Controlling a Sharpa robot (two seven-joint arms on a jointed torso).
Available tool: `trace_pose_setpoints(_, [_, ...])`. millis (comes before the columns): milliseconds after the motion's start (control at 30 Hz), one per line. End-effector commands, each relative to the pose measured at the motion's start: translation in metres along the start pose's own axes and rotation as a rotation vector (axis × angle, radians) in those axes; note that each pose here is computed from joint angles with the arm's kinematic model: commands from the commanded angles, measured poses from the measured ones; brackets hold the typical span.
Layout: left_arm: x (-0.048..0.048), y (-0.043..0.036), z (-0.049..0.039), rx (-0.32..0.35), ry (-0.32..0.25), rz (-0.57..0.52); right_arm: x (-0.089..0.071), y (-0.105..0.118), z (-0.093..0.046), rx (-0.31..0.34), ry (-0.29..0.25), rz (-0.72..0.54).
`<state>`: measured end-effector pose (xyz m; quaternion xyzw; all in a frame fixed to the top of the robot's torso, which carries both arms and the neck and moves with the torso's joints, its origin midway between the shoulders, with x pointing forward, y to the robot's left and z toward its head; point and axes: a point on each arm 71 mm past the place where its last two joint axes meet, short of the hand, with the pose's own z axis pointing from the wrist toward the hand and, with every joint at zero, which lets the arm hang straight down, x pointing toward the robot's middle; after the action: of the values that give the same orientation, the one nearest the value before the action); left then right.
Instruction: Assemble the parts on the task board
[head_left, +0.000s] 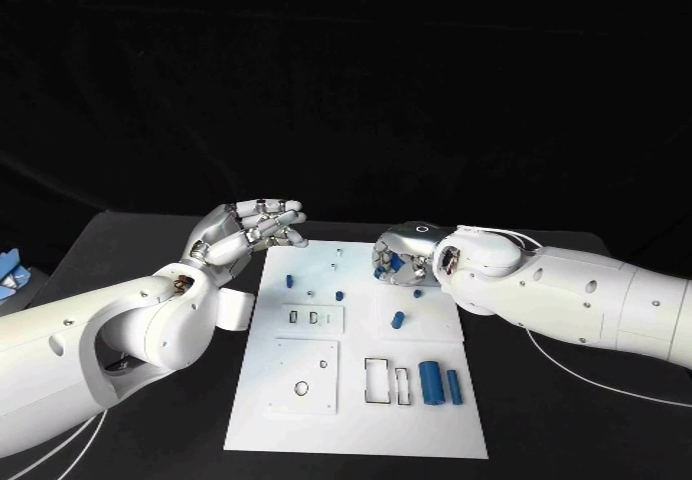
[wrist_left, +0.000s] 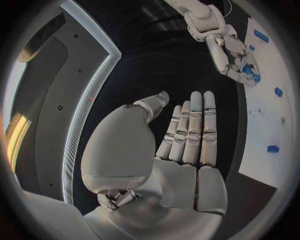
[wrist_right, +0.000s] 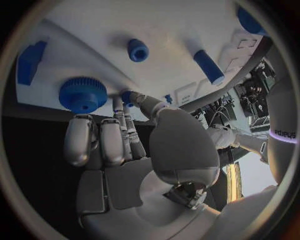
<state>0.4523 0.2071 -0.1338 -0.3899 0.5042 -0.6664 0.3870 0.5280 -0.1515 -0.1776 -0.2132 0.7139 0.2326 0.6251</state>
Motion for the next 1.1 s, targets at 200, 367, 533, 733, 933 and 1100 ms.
trace_pose_setpoints(200, [0.0017, -0.001, 0.0004, 0.0, 0.015, -0.022, -0.004, 0.001, -0.003, 0.013, -0.076, -0.008])
trace_pose_setpoints(367, [0.0002, -0.0007, 0.0006, 0.0, 0.01, -0.021, -0.01, 0.003, -0.004, 0.026, -0.148, 0.006])
trace_pose_setpoints(533, [-0.0009, -0.0005, 0.0009, -0.001, 0.006, -0.021, -0.016, 0.004, 0.0, 0.049, -0.199, 0.012])
trace_pose_setpoints(733, [-0.0005, -0.0003, 0.0012, -0.002, 0.007, -0.023, -0.02, 0.006, 0.008, 0.065, -0.233, 0.014])
trace_pose_setpoints(933, [0.0011, -0.0001, 0.0016, -0.002, 0.011, -0.026, -0.022, 0.012, 0.019, 0.061, -0.247, 0.017])
trace_pose_setpoints(1100, [0.0026, 0.0002, 0.002, -0.002, 0.016, -0.028, -0.021, 0.016, 0.025, 0.061, -0.25, 0.022])
